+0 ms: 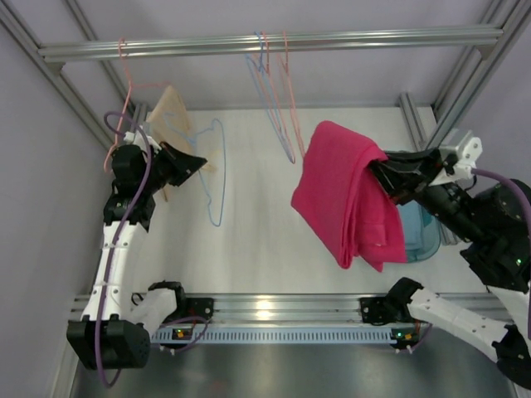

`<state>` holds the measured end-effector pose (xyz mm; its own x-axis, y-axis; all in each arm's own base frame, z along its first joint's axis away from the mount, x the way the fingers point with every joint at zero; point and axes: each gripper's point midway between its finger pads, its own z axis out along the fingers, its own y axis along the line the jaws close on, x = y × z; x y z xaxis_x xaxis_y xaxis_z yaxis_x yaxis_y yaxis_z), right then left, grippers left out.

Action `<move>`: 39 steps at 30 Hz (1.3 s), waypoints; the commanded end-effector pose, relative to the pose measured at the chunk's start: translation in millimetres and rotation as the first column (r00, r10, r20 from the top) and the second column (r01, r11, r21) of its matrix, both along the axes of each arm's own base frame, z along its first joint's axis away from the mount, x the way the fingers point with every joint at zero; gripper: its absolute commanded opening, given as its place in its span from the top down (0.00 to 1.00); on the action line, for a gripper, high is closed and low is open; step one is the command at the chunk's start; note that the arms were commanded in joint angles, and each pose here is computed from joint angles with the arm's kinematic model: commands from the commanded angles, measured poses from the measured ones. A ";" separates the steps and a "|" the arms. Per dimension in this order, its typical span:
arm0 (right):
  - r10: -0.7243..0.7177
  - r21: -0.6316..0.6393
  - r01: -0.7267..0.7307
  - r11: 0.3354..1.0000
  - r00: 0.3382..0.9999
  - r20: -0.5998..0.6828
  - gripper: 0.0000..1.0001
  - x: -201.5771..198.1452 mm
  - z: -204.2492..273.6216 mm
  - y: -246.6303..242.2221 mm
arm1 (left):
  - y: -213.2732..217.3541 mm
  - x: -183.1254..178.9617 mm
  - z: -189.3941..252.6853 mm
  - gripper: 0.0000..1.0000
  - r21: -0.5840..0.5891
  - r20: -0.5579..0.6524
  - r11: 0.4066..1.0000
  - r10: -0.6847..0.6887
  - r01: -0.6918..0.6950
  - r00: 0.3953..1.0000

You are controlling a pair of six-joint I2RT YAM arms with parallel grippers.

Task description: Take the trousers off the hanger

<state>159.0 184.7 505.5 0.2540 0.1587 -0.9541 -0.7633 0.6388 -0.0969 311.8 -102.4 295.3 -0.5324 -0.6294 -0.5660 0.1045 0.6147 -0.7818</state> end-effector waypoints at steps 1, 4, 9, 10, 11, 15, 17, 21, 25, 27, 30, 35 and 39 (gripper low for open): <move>-0.068 0.111 0.058 0.992 0.994 0.086 1.00 -22.9 28.1 -44.4 | 0.3 6.4 22.3 1.00 0.035 0.081 0.999 -0.007 0.004 0.997; -0.189 0.121 0.179 0.976 0.979 0.079 1.00 -30.0 9.9 -76.2 | -0.6 5.8 22.2 1.00 0.042 0.085 0.999 -0.016 0.012 0.996; -0.412 0.185 0.391 0.902 0.907 0.090 1.00 -54.2 -2.2 -128.2 | -7.0 0.6 31.8 1.00 0.059 0.123 0.997 -0.057 0.050 0.991; -0.483 0.195 0.460 0.866 0.871 0.088 1.00 -55.3 -3.4 -139.8 | -7.8 -0.3 34.5 1.00 0.065 0.133 0.996 -0.061 0.053 0.989; -0.542 0.216 0.516 0.829 0.837 0.080 1.00 -57.7 -4.0 -151.7 | -9.1 -2.0 37.0 1.00 0.082 0.149 0.995 -0.075 0.063 0.986; -0.700 0.258 0.667 0.699 0.712 0.055 1.00 -77.3 -9.1 -185.6 | -12.5 -5.3 45.7 1.00 0.115 0.190 0.990 -0.102 0.081 0.976; -0.779 0.256 0.751 0.609 0.627 0.013 1.00 -83.0 -17.5 -202.2 | -21.0 -8.0 46.2 1.00 0.125 0.196 0.986 -0.131 0.108 0.972; -0.862 0.231 0.845 0.482 0.505 -0.047 1.00 -89.2 -38.6 -221.4 | -25.2 -11.2 49.8 1.00 0.142 0.215 0.983 -0.148 0.119 0.965; -0.896 0.178 0.891 0.417 0.436 -0.084 1.00 -80.2 -59.8 -228.9 | -24.7 -12.1 62.4 1.00 0.181 0.264 0.977 -0.160 0.114 0.951; -0.902 0.137 0.906 0.401 0.417 -0.110 1.00 -69.2 -70.2 -231.7 | -24.5 -13.2 69.5 1.00 0.201 0.291 0.973 -0.168 0.112 0.942; -0.921 0.053 0.935 0.351 0.354 -0.163 1.00 -47.9 -88.0 -241.6 | -23.3 -18.3 77.8 1.00 0.222 0.326 0.970 -0.174 0.104 0.929; -0.929 -0.020 0.939 0.344 0.338 -0.150 1.00 -4.9 -101.6 -244.5 | -21.0 -32.7 91.8 1.00 0.259 0.392 0.962 -0.184 0.084 0.902; -0.928 -0.082 0.928 0.363 0.352 -0.120 1.00 48.1 -109.3 -243.0 | -17.0 -38.3 97.5 1.00 0.310 0.417 0.949 -0.194 0.062 0.888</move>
